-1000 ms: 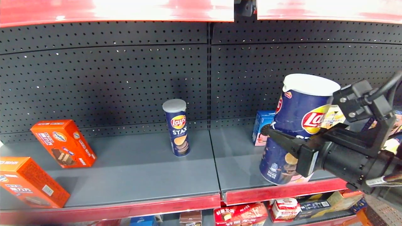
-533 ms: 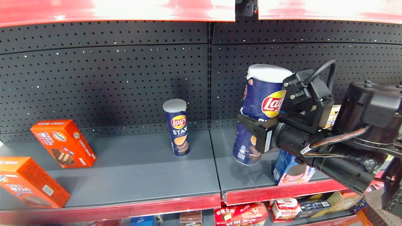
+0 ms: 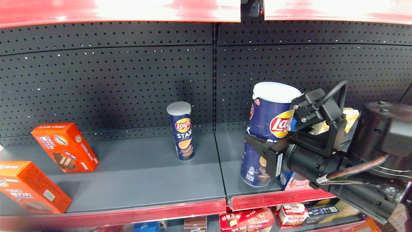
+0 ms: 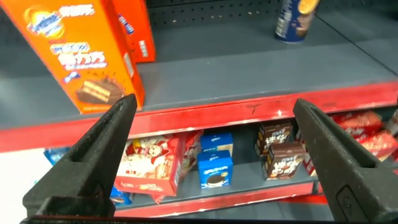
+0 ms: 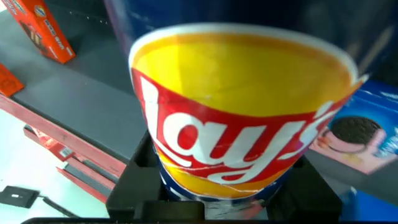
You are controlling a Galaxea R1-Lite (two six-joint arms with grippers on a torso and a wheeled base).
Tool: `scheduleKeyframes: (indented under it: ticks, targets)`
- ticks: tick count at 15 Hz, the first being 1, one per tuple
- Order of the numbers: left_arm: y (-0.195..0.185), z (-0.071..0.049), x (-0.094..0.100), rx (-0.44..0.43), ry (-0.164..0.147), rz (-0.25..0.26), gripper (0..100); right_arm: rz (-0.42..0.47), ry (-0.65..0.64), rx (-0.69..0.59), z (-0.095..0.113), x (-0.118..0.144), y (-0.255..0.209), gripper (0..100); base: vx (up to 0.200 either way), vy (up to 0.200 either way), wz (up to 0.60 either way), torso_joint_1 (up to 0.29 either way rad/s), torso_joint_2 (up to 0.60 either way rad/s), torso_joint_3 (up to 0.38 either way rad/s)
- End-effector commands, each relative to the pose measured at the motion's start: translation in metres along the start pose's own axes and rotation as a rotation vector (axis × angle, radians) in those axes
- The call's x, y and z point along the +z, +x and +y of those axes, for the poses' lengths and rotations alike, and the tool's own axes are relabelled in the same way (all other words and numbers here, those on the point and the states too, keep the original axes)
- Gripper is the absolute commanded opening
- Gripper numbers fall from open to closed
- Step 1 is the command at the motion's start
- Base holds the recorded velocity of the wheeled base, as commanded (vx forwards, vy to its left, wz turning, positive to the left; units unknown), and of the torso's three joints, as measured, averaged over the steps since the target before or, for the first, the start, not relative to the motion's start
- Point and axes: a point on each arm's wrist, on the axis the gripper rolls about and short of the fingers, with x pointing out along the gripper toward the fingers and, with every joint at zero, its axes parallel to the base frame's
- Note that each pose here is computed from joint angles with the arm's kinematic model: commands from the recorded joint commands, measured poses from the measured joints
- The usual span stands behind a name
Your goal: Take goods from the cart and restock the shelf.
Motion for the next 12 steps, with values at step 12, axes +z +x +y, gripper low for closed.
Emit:
scheduleKeyframes:
  ticks: [12]
  targets:
    - [0.007, 0.001, 0.07, -0.195, -0.097, -0.005, 100, 0.029, -0.007, -0.051, -0.02, -0.017, -0.048, 0, 0.0, 0.0, 0.0, 0.0, 0.0, 0.0]
